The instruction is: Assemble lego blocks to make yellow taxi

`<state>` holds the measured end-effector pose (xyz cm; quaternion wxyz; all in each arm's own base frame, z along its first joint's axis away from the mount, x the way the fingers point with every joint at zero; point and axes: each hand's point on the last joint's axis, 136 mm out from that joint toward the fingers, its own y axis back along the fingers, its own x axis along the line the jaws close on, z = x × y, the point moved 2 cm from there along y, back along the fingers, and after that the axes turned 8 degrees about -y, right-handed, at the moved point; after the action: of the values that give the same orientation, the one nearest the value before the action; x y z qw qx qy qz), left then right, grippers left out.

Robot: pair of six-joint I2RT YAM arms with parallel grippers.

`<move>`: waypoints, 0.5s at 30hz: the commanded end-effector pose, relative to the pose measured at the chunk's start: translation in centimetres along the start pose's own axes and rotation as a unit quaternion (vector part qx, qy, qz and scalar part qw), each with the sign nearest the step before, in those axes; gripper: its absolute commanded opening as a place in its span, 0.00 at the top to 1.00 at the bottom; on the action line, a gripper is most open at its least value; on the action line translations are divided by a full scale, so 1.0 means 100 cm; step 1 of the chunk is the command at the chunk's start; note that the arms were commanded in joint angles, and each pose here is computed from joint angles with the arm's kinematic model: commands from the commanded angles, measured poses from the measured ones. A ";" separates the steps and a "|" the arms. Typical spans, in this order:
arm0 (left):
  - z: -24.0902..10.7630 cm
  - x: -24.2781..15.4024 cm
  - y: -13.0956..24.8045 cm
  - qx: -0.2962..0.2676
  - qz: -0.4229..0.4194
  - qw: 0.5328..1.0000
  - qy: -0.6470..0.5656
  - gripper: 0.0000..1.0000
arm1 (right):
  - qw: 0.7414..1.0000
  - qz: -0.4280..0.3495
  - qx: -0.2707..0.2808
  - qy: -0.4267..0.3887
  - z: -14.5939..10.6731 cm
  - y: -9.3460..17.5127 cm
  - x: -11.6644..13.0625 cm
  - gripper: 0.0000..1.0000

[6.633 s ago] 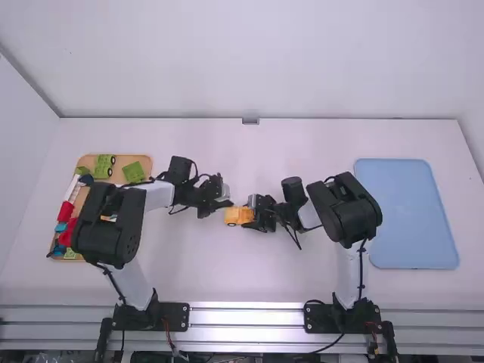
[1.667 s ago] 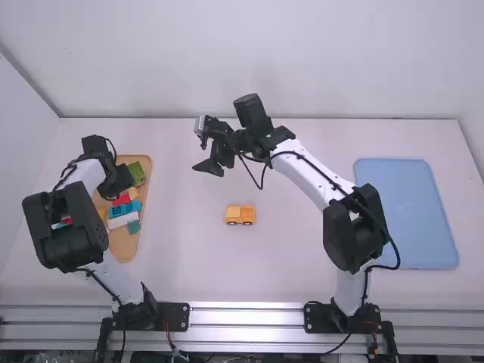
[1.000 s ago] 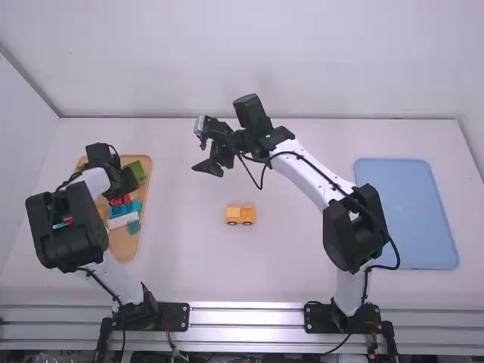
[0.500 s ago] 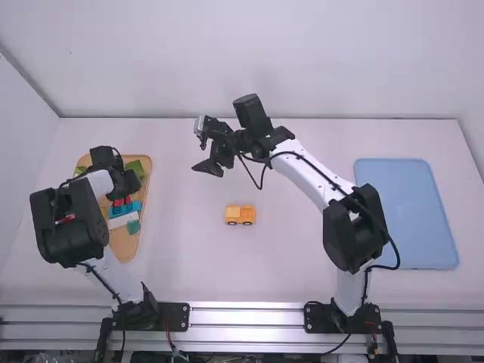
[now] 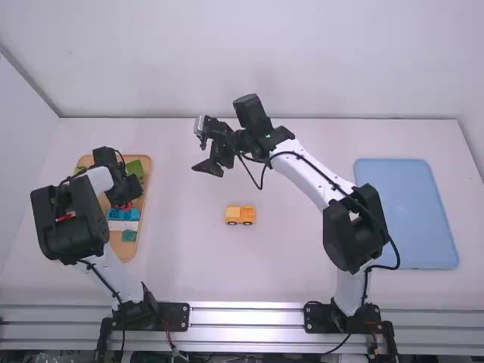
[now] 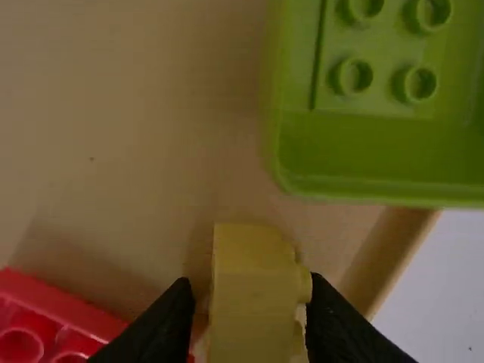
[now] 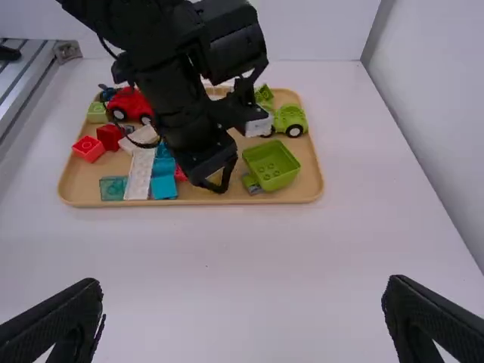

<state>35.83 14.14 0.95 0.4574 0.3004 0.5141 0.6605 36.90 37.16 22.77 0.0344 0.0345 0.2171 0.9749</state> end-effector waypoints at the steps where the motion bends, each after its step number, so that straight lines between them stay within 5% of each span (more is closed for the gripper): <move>1: 0.004 -0.004 0.003 -0.002 0.000 1.000 0.004 0.64 | 1.000 -0.001 -0.007 0.005 0.008 0.000 -0.004 0.01; 5: 0.004 -0.003 0.001 -0.003 0.002 1.000 0.001 0.73 | 1.000 -0.009 0.000 0.002 0.005 0.000 -0.006 0.01; 15: -0.002 -0.003 -0.004 0.012 0.001 1.000 0.018 0.74 | 1.000 -0.013 0.006 -0.002 0.003 0.000 -0.007 0.01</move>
<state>35.68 14.07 0.88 0.4502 0.2949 0.5221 0.6616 37.11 36.96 22.36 0.0448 0.0389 0.2278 0.9719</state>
